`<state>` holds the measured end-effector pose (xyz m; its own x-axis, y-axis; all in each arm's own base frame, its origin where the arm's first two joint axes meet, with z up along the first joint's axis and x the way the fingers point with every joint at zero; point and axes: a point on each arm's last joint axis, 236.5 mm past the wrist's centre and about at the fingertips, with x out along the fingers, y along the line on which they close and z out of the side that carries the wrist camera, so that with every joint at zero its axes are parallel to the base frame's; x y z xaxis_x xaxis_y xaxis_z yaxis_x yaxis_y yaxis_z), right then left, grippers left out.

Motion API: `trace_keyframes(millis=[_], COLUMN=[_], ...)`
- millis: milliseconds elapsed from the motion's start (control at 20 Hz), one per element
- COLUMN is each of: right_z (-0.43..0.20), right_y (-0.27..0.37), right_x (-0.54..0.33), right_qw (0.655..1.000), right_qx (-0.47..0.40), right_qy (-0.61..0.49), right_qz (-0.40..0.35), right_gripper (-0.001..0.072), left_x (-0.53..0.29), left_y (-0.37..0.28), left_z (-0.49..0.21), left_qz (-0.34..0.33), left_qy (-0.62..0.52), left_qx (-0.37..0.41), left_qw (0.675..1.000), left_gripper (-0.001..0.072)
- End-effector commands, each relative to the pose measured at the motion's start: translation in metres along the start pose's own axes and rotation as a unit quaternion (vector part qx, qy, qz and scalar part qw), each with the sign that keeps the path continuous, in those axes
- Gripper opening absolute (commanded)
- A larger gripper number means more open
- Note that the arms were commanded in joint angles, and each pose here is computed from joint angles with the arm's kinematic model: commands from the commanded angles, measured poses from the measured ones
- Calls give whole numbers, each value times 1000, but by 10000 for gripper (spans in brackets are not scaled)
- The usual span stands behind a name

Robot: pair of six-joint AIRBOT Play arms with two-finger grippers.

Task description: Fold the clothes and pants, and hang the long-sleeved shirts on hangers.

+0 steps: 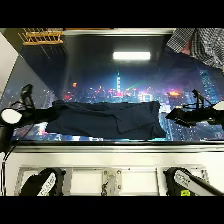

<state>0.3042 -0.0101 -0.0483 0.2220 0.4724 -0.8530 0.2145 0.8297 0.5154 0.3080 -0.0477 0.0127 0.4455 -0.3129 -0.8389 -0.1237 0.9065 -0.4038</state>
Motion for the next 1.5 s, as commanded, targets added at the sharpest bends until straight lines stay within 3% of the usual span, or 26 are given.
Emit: trace_keyframes(millis=[0,450,500,600,650,750,1100,1450], right_z=[7,-14,-16,-20,-19,-17,5,22], right_y=[-8,66,71,77,77,70,-8,78], right_x=[42,108,112,117,116,109,-3,-85], right_qw=[995,982,982,983,983,985,993,990], right_qx=[20,6,8,0,-1,1,-10,-78], right_qy=[32,101,105,110,109,104,87,54], right_qz=[93,157,154,150,150,137,-80,-101], right_gripper=[713,711,667,278,155,17,16,16], left_x=[30,93,94,94,94,94,110,170], left_y=[-39,-109,-110,-111,-111,-111,-132,-228], left_z=[-21,-62,-64,-63,-63,-62,-67,-83], left_qz=[-22,-86,-86,-87,-87,-87,-93,-124], left_qy=[42,105,107,105,104,103,100,152], left_qx=[28,5,8,8,8,7,33,122], left_qw=[998,991,991,991,991,991,990,973], left_gripper=[8,8,8,8,8,7,7,7])
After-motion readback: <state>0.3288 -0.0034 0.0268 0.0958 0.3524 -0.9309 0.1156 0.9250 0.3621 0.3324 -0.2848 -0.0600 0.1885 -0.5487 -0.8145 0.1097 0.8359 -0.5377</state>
